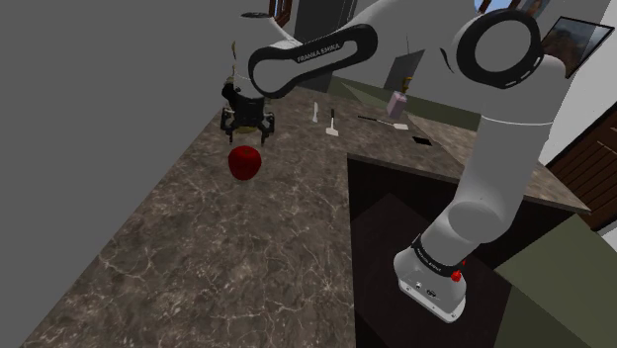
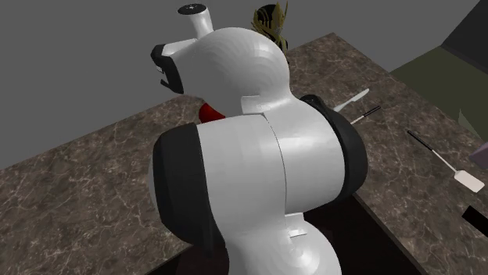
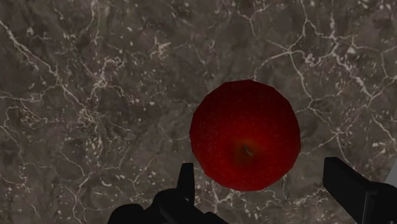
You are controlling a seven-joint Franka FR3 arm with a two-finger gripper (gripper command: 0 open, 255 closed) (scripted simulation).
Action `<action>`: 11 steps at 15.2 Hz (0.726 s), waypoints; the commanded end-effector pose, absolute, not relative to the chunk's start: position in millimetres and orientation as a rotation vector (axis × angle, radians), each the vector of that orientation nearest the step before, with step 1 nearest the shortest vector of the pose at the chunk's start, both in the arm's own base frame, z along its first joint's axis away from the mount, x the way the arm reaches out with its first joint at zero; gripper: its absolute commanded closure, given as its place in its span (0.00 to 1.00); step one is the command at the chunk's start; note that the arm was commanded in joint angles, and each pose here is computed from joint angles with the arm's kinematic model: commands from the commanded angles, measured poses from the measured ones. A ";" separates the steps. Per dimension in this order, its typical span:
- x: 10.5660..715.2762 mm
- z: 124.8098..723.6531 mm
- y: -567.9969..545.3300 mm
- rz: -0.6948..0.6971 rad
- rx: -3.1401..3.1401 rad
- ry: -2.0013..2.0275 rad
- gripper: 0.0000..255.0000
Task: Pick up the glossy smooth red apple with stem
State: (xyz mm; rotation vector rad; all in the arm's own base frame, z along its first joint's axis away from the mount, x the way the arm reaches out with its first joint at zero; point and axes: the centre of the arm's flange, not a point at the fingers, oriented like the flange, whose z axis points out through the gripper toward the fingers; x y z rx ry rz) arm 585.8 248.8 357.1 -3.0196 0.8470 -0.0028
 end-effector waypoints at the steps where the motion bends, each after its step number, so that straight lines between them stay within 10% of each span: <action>1: 586.5 346.0 249.1 -0.003 -3.019 0.848 0.00; 4: 586.5 337.7 249.1 -0.003 -3.019 0.848 0.00; 5: 585.7 338.0 249.1 -0.003 -3.019 0.848 1.00; 11: 585.2 338.8 249.0 -0.003 -3.019 0.848 1.00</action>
